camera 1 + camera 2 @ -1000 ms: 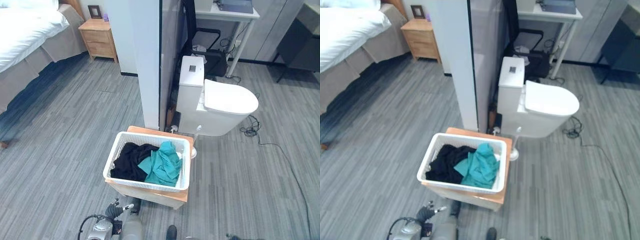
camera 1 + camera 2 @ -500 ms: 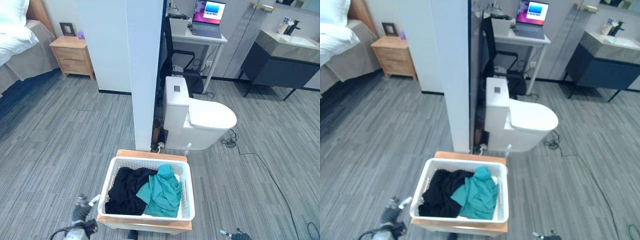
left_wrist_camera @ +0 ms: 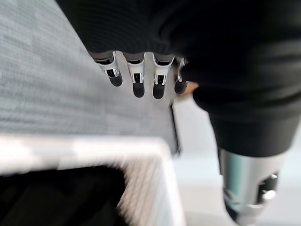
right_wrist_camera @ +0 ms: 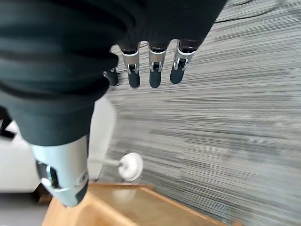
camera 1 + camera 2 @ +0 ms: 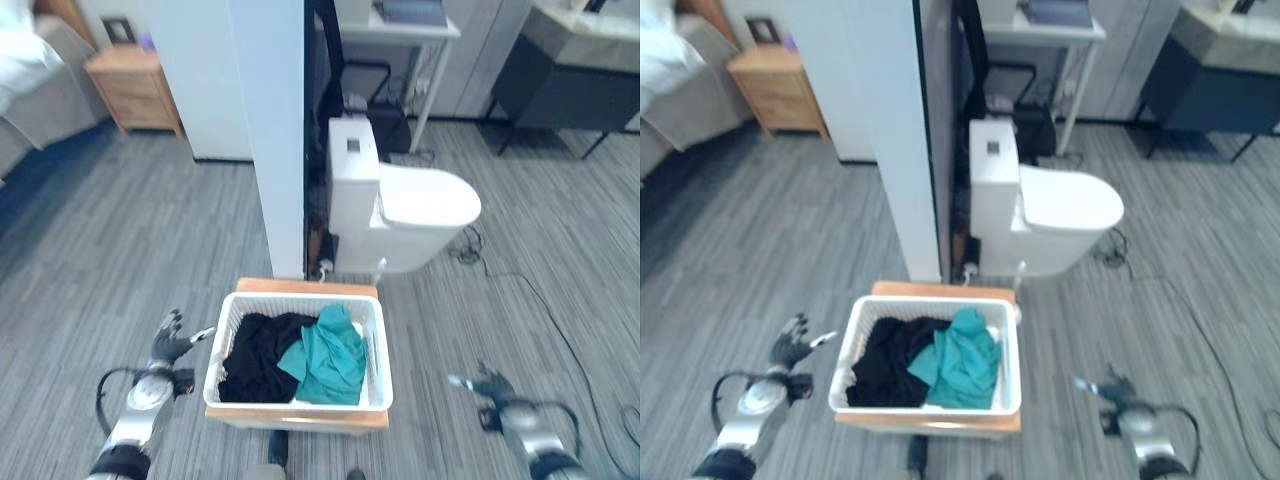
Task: Grab the laundry basket,head to the washer,open it,put in the laundry and shut it.
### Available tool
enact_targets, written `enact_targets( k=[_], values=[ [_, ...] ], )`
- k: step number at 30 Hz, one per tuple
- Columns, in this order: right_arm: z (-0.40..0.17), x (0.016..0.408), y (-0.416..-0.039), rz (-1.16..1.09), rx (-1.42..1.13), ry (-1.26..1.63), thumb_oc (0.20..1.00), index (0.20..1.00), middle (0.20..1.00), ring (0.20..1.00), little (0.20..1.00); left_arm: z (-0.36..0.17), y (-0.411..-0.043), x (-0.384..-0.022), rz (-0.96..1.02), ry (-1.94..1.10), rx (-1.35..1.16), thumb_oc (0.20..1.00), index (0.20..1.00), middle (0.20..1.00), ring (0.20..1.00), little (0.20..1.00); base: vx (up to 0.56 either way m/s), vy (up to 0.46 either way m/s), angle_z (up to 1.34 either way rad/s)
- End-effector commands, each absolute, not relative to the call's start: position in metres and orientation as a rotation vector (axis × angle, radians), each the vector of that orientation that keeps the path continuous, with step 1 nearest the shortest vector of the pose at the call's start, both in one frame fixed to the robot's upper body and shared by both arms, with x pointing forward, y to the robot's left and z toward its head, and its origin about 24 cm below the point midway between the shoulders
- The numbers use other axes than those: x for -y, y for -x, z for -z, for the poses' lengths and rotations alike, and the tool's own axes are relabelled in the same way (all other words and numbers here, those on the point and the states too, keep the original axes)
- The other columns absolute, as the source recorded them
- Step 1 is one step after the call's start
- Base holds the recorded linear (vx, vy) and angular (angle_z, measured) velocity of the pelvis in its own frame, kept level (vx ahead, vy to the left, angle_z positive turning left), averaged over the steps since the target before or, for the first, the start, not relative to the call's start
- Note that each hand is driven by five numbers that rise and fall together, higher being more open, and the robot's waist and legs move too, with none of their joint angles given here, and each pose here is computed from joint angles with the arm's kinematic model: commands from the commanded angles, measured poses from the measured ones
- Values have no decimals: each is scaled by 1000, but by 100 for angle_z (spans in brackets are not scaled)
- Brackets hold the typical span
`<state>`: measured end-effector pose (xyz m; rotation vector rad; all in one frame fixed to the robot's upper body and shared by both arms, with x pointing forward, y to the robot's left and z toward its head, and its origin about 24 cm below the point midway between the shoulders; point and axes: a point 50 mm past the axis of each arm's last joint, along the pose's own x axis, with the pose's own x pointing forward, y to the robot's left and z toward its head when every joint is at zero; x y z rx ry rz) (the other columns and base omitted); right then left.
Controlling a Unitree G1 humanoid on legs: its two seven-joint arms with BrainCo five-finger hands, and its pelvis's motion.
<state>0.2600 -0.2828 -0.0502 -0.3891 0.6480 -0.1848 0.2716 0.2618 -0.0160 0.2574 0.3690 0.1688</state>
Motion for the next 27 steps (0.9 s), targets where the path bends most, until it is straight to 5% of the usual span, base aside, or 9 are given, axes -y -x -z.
enact_targets(
  k=[1, 10, 27],
  values=[
    [2, 282, -312, 226, -509, 413, 1000, 1000, 1000, 1000, 1000, -9, -312, -251, -151, -297, -327, 1000, 1000, 1000, 1000, 1000, -150, 8, -1],
    [-40, 254, -354, 209, -375, 350, 1000, 1000, 1000, 1000, 1000, -60, -355, -244, -219, -242, -194, 1000, 1000, 1000, 1000, 1000, -94, 0, 1],
    [-43, 210, -358, 55, -296, 308, 1000, 1000, 1000, 1000, 1000, -73, -360, -232, -127, -345, -157, 1000, 1000, 1000, 1000, 1000, -8, -5, 1]
  ],
)
